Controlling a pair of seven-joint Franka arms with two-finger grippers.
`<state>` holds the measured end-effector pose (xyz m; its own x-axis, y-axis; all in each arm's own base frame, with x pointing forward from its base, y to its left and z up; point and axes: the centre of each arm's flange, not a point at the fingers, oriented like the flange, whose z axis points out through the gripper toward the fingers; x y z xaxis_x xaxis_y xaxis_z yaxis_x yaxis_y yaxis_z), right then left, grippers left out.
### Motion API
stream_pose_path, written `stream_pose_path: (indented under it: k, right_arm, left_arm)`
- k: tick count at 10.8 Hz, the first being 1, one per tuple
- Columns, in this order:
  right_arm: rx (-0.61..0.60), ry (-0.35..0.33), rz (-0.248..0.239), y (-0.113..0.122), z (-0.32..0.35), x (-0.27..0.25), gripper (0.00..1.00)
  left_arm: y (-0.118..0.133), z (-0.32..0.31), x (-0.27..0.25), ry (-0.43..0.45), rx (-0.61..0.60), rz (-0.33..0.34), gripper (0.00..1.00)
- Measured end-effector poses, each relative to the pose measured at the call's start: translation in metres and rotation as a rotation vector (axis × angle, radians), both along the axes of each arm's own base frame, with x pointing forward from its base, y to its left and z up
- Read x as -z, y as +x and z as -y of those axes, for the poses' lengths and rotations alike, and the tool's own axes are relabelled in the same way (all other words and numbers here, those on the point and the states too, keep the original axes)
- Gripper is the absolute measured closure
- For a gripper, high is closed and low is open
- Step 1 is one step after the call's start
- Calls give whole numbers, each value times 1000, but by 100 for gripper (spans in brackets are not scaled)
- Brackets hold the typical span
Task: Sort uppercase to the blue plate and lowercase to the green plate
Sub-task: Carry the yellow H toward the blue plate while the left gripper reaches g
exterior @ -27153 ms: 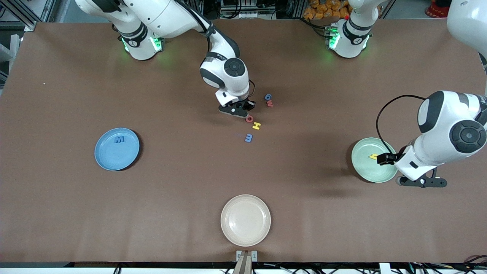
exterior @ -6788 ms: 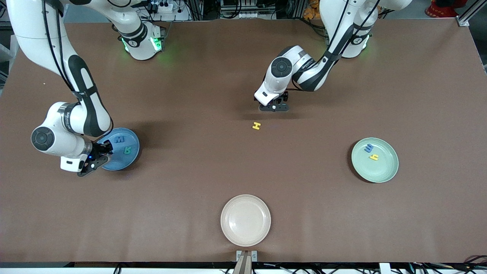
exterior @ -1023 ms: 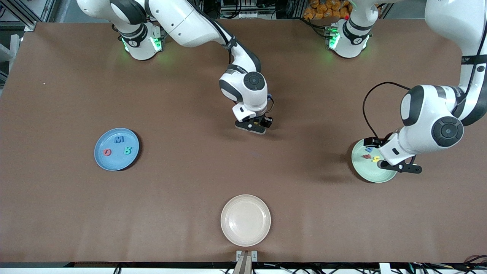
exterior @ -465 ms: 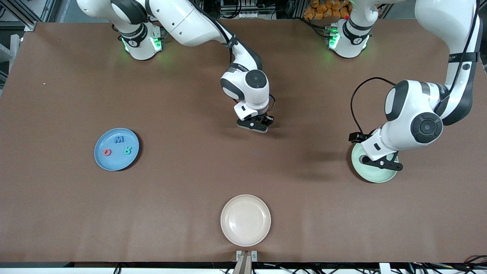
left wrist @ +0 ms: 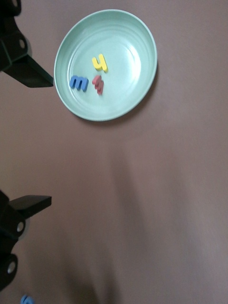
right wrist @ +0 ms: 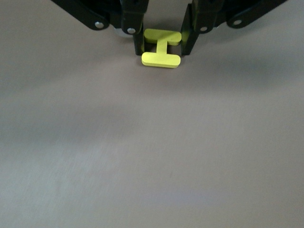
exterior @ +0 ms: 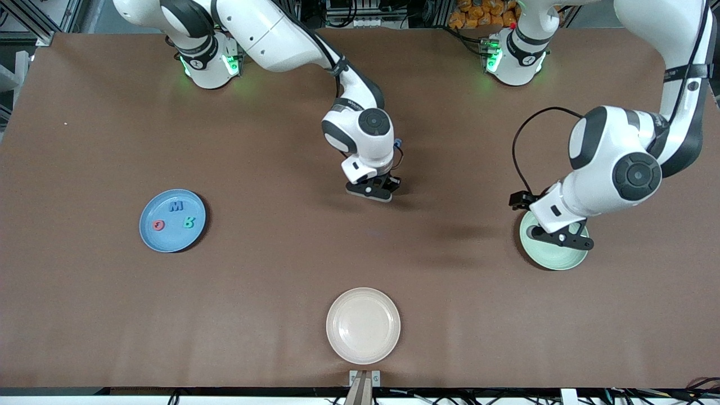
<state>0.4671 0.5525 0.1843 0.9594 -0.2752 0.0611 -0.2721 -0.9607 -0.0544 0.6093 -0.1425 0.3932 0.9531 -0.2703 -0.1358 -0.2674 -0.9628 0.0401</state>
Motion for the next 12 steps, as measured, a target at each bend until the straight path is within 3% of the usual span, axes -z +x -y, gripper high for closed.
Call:
stream_pose_path:
  k: [4, 8, 12]
  right_arm:
    - [-72, -35, -16, 49, 44, -7, 65]
    - [-189, -72, -52, 97, 103, -25, 65]
    - [-311, -91, -107, 136, 166, -41, 65]
  left_arm:
    - [-33, 77, -29, -40, 28, -14, 0]
    - [-90, 171, -17, -32, 74, -61, 0]
    - [-143, 234, 16, -77, 71, -20, 0]
